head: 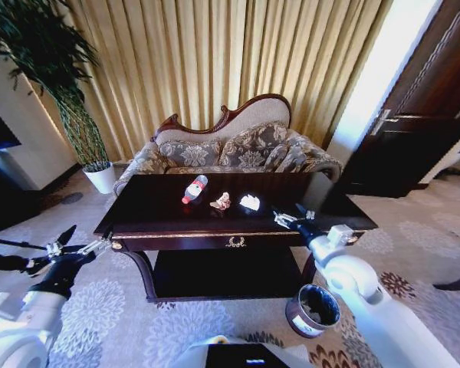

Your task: Move to the front of the table and place the trash on the table into the trash bin.

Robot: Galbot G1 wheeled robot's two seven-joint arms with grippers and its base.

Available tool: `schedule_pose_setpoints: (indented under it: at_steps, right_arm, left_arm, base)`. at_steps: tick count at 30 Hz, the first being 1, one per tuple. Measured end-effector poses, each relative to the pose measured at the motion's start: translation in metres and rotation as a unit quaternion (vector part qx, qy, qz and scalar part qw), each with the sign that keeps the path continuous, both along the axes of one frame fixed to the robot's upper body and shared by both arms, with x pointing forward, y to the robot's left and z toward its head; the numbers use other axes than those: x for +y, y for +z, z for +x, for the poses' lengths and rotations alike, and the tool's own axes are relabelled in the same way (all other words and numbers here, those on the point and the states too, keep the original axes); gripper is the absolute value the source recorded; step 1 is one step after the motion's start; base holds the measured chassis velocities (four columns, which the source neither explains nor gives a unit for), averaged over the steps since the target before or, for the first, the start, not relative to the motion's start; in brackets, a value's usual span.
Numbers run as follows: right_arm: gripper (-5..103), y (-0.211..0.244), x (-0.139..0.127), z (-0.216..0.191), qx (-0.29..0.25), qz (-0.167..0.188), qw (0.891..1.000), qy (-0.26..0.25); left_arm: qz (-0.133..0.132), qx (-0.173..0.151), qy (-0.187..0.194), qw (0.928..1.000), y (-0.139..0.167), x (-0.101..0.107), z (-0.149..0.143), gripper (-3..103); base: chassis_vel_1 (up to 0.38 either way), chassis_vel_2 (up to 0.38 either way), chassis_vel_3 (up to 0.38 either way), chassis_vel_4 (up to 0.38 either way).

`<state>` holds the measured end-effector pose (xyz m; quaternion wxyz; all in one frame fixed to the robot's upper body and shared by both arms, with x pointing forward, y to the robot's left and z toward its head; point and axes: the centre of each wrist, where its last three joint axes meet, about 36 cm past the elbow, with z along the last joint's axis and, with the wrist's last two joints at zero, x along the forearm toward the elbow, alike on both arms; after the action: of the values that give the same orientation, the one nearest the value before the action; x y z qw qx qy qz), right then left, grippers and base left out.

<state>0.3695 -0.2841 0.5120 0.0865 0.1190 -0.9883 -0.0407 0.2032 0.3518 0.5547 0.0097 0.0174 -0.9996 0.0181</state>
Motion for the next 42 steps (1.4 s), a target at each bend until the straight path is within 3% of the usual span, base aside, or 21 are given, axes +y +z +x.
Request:
schedule_pose_setpoints:
  at_steps: [15,24,42]
  right_arm:
    - [100,-0.008,0.037,0.079,0.031,-0.025,0.999,0.029]
    - [100,-0.028,0.051,0.089,0.064,-0.02,0.997,0.036]
    - [99,-0.055,0.059,0.109,0.085,-0.034,0.996,-0.002]
  left_arm:
    - [0.008,0.01,0.018,0.9998,-0.004,0.0,-0.006,100]
    - [0.018,0.01,0.03,0.9993,-0.002,0.003,-0.008,100]
    - [0.019,0.011,0.03,0.9993,-0.005,0.0,-0.008,100]
  base:
    - [0.0,0.0,0.0,0.0]
    - [0.0,0.0,0.0,0.0]
    - [0.0,0.0,0.0,0.0]
